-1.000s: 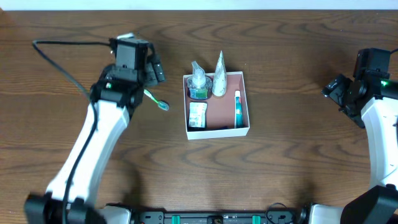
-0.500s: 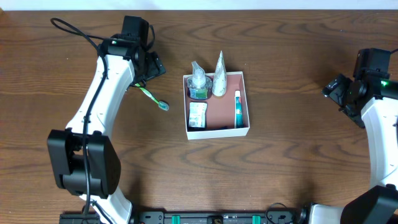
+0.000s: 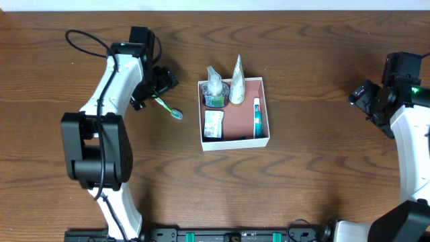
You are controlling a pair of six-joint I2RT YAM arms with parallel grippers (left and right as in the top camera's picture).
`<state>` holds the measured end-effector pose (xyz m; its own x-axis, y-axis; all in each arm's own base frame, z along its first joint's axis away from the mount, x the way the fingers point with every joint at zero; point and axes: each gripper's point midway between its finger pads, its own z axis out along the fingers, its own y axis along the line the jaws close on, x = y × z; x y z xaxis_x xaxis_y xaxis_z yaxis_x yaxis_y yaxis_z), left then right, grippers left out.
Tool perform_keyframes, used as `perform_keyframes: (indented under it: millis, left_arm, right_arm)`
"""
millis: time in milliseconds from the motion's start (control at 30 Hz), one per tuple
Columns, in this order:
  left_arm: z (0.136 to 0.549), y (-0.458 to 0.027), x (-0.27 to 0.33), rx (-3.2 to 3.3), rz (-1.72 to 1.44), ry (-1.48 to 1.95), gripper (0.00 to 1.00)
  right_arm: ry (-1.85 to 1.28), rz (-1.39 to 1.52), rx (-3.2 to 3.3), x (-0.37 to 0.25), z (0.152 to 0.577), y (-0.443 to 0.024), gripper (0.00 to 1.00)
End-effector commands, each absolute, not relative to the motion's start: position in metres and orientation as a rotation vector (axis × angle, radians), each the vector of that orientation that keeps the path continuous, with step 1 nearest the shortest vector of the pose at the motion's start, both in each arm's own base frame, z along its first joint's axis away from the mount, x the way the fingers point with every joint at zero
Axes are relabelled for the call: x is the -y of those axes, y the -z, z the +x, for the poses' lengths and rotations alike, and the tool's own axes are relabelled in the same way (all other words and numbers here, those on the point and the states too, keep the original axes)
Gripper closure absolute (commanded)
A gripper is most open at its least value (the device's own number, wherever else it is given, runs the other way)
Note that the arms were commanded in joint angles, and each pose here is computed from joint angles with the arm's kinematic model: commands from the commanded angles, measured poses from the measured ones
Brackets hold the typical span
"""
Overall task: Pack container
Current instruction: 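Move the left gripper to the green toothbrush and grasp it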
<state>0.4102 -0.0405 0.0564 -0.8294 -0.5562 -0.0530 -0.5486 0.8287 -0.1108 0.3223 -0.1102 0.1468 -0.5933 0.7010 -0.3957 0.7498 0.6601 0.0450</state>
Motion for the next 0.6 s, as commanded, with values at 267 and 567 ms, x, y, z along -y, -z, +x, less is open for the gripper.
perform_keyframes:
  millis: [267,567]
  left_arm:
    - [0.407,-0.025,0.038,-2.991,-0.923,0.084,0.02]
    - [0.402,-0.01,0.037,-3.026,-0.933,0.051,0.0]
  right_arm:
    - [0.186,1.15,-2.499,0.113,0.322,-0.146,0.01]
    - [0.186,1.15,-2.499,0.113,0.322,-0.146,0.01]
